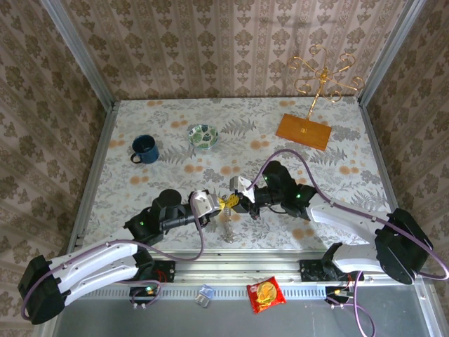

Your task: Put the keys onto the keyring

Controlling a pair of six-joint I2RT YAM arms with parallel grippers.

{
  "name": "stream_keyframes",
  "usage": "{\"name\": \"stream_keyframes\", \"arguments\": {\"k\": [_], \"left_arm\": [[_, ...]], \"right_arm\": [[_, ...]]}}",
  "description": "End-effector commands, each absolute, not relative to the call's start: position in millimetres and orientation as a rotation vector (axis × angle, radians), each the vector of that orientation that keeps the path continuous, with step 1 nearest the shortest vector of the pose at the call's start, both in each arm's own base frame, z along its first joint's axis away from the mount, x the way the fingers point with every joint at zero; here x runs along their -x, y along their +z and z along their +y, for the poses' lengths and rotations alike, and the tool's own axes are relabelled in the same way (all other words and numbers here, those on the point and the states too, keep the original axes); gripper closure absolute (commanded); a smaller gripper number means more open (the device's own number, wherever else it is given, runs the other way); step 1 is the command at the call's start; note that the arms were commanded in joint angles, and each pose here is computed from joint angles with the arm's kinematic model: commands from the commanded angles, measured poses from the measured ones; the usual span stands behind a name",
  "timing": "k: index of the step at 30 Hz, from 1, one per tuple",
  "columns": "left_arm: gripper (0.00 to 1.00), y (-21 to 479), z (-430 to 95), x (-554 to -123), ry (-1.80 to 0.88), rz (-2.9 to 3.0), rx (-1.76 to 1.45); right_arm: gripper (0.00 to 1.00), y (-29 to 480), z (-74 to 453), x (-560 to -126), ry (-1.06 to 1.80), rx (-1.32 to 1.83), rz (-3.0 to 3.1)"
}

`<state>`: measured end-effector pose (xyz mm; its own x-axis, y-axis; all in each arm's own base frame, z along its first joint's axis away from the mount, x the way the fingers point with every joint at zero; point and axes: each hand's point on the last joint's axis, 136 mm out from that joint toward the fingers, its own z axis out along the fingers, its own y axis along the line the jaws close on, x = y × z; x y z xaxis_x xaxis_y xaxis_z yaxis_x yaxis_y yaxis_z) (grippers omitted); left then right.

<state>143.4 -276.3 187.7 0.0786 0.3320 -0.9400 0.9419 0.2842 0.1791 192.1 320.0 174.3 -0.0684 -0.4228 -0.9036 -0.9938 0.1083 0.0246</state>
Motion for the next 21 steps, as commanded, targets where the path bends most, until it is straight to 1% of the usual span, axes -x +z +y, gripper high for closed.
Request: {"name": "stream_keyframes", "arguments": {"k": [1,6,15,17,19,21], "left_arm": [[0.84,200,-277,-142,-0.707,1.442,-1.245],[0.81,197,-277,-139,-0.681,1.458,-1.316],[0.86,198,-282,-137,-0.657,1.446,-1.417],[0.91,200,-283,-138,-0.650,1.430,-1.418],[1.00,203,-284,-140,-0.641,1.417,-1.408],[1.00,205,-284,-140,-0.648,1.402,-1.393]], "right_arm": [[1.00,192,323,-188,0.888,1.494,1.538],[1.00,189,319,-180,0.818,1.616,1.550],[1.00,194,323,-172,0.695,1.802,1.505],[1.00,198,326,-169,0.707,1.814,1.487],[1.00,200,328,-166,0.724,1.813,1.473],[1.00,201,328,-166,0.732,1.785,1.474]]}}
